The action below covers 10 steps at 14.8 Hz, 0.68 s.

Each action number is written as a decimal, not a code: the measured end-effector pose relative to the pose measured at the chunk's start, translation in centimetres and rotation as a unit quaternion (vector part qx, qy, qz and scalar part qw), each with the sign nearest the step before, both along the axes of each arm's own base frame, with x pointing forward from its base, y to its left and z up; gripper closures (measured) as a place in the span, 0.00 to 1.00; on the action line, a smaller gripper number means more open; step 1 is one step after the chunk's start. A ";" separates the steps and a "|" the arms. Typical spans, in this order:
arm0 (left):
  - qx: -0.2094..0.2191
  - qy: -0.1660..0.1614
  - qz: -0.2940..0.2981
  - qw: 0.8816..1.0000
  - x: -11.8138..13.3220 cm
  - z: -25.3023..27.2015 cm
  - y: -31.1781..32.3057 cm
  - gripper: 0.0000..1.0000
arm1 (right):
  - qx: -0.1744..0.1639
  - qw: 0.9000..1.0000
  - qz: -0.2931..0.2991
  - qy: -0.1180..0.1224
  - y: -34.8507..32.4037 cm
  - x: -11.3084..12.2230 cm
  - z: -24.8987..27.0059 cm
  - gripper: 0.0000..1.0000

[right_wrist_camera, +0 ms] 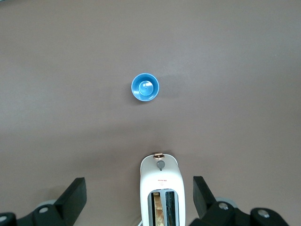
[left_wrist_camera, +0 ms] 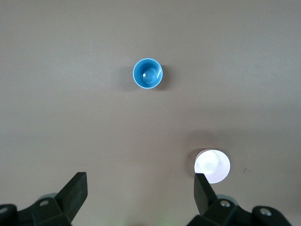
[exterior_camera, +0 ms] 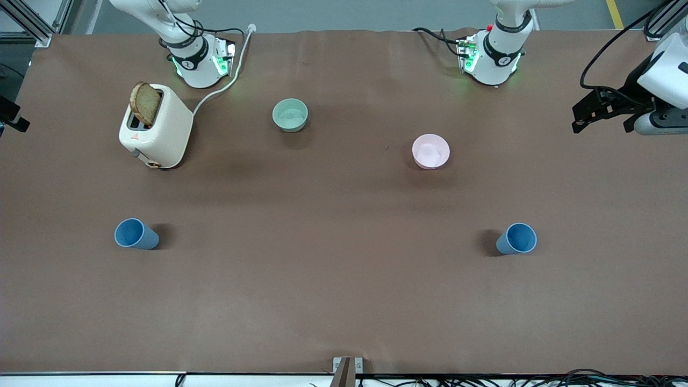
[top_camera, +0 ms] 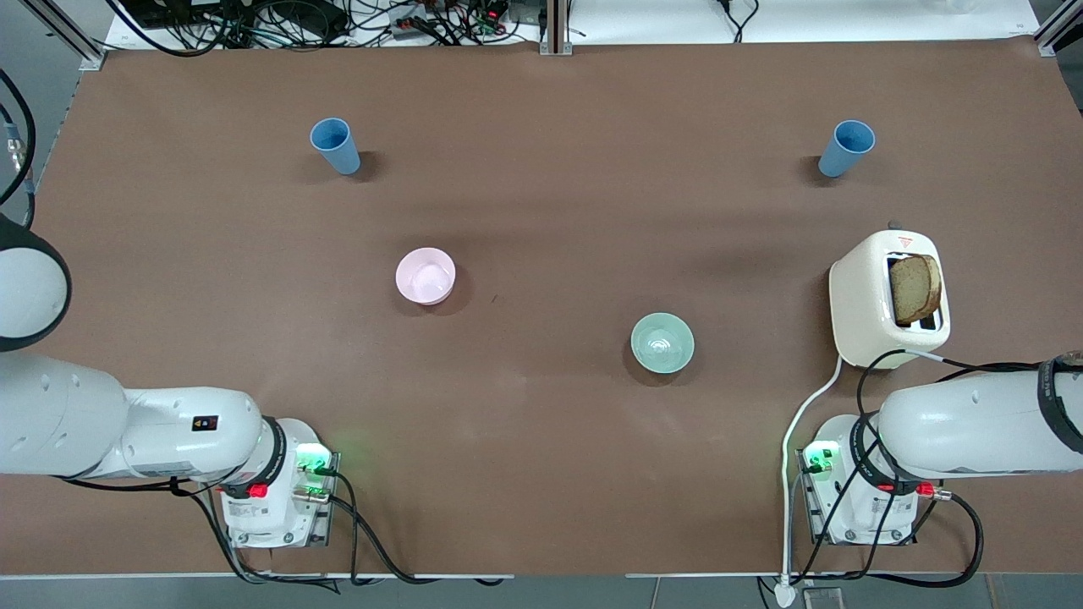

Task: Stack blue cups with both arms

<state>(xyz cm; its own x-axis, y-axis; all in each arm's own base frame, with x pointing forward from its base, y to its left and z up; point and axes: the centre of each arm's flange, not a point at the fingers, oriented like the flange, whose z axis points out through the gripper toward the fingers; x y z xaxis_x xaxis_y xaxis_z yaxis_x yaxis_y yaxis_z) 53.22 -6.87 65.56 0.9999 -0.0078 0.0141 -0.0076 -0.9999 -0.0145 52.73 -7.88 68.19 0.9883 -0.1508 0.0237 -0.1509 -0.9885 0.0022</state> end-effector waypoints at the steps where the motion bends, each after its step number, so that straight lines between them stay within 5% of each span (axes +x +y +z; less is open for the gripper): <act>1: 0.000 0.000 0.000 1.000 0.0 0.0 0.0 0.00 | 0.000 1.000 0.000 0.000 0.0 0.0 0.0 0.00; 7: 0.001 0.001 0.008 1.000 0.4 -0.3 0.9 0.00 | 0.000 1.000 0.000 0.000 0.0 0.0 0.0 0.00; 10: 0.000 0.002 0.017 1.000 2.7 -3.0 1.8 0.00 | 0.000 1.000 0.000 0.000 0.0 0.0 0.0 0.00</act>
